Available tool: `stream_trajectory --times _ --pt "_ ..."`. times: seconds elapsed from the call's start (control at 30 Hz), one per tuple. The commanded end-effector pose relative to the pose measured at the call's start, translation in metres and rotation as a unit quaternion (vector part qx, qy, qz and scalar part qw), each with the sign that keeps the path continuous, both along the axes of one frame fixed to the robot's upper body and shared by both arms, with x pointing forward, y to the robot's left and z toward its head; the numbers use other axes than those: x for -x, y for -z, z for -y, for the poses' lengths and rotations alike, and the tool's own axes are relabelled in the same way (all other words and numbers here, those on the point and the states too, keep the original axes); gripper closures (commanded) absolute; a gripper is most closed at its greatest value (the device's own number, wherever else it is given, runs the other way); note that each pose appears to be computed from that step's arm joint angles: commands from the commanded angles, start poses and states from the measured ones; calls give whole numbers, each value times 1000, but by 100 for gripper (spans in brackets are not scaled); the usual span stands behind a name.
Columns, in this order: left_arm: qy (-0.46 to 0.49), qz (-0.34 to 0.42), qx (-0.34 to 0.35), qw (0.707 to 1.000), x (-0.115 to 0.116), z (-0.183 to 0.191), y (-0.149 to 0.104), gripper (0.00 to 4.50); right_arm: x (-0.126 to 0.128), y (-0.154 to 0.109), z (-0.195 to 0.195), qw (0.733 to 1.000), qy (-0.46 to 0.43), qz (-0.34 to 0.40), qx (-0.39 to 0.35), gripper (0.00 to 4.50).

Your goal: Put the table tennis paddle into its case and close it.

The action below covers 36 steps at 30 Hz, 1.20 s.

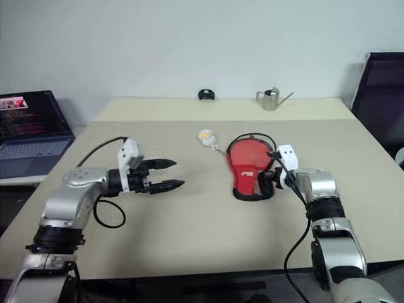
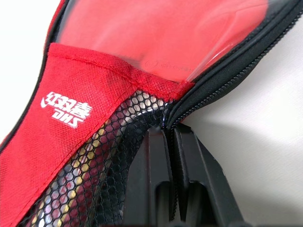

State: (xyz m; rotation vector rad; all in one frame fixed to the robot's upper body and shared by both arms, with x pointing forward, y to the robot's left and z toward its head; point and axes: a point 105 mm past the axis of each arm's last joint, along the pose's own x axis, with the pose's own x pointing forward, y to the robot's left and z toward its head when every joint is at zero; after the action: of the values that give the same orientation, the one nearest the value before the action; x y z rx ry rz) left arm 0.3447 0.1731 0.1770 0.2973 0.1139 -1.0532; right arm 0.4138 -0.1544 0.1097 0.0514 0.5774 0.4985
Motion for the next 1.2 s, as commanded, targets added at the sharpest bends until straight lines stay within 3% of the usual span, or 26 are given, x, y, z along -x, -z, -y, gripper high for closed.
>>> stream_trajectory --times 0.03,0.3,0.7,1.2 --pt "34 13 -1 999 10 6 -14 42 13 -16 -19 999 -32 -4 -22 448" --pt "76 -17 -12 997 24 8 -9 42 42 -28 -31 998 -64 -13 -25 448" --pt "155 -61 -42 985 53 15 2 42 97 -6 -41 993 -93 -69 -31 448" --pt "228 -73 -59 969 75 27 10 42 142 9 -15 987 -116 -115 8 448"
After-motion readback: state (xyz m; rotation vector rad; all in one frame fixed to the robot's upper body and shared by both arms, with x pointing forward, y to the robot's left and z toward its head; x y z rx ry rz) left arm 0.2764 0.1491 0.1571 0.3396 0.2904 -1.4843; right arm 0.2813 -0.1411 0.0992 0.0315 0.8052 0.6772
